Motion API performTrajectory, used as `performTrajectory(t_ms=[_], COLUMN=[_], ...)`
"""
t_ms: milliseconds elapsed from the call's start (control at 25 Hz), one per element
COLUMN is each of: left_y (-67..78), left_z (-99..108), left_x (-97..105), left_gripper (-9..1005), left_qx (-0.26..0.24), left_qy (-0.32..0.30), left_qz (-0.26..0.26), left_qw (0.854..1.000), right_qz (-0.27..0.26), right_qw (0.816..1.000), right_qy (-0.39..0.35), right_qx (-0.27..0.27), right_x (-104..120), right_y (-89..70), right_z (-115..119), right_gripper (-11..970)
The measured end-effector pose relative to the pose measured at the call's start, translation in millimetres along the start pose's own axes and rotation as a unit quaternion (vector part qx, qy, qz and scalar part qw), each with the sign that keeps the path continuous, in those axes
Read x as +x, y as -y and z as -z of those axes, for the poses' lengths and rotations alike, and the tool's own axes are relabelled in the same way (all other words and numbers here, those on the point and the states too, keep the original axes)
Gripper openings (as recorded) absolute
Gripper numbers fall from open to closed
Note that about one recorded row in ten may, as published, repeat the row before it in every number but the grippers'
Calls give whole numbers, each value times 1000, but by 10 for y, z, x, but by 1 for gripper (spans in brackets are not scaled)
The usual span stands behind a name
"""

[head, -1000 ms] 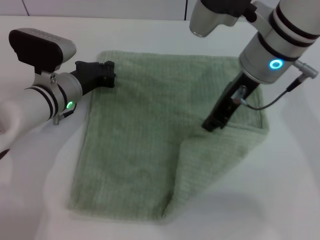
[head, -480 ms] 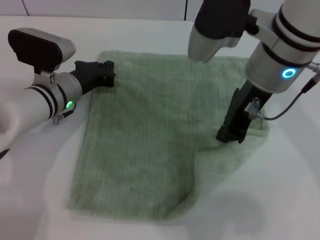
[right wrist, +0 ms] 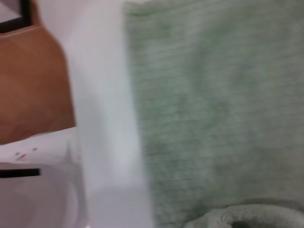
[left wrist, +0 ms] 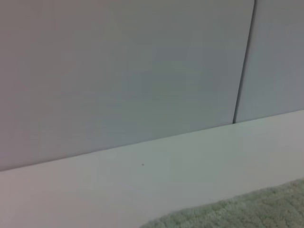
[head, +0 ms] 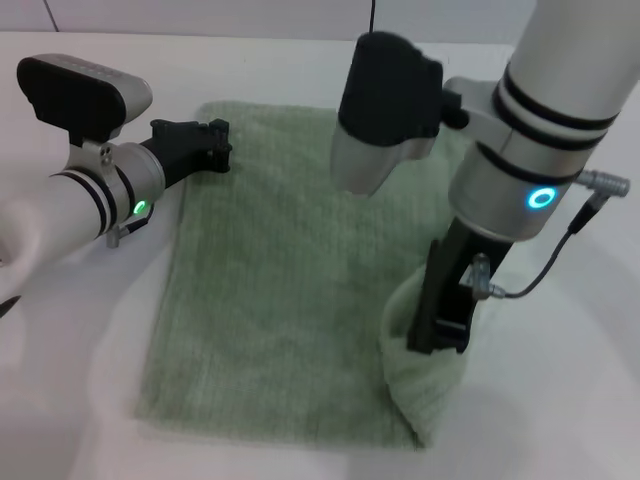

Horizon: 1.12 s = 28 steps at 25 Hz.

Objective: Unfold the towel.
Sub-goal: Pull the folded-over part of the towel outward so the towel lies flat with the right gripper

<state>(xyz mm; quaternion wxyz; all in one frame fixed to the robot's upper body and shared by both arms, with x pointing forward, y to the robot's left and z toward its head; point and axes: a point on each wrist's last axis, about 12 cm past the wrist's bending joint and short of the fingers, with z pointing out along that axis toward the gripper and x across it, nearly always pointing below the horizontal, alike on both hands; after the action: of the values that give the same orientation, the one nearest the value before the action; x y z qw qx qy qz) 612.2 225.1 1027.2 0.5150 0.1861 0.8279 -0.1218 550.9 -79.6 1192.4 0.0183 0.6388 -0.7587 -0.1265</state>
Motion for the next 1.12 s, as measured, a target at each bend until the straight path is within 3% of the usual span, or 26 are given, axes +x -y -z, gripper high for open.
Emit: performTrajectory(t_ms=[520,960,1120], left_y=[4,-2,-6], left_z=[-7,-1,3], left_x=[-24,-14,-9], left_gripper=[-2,-2,-2], left_qx=[1,-1,-2], left_qy=[3,3,3], left_qz=[-2,1,3], left_qw=[1000,1000,1000], right_qz=[12,11,-9], right_qw=[1000,999,996], right_qy=[-25,-46,-80], right_qx=[-9,-14,-29], right_x=[-45,-61,-31], right_y=[-26,-6,48], right_z=[-67,-75,-145], right_gripper=[40,259,272])
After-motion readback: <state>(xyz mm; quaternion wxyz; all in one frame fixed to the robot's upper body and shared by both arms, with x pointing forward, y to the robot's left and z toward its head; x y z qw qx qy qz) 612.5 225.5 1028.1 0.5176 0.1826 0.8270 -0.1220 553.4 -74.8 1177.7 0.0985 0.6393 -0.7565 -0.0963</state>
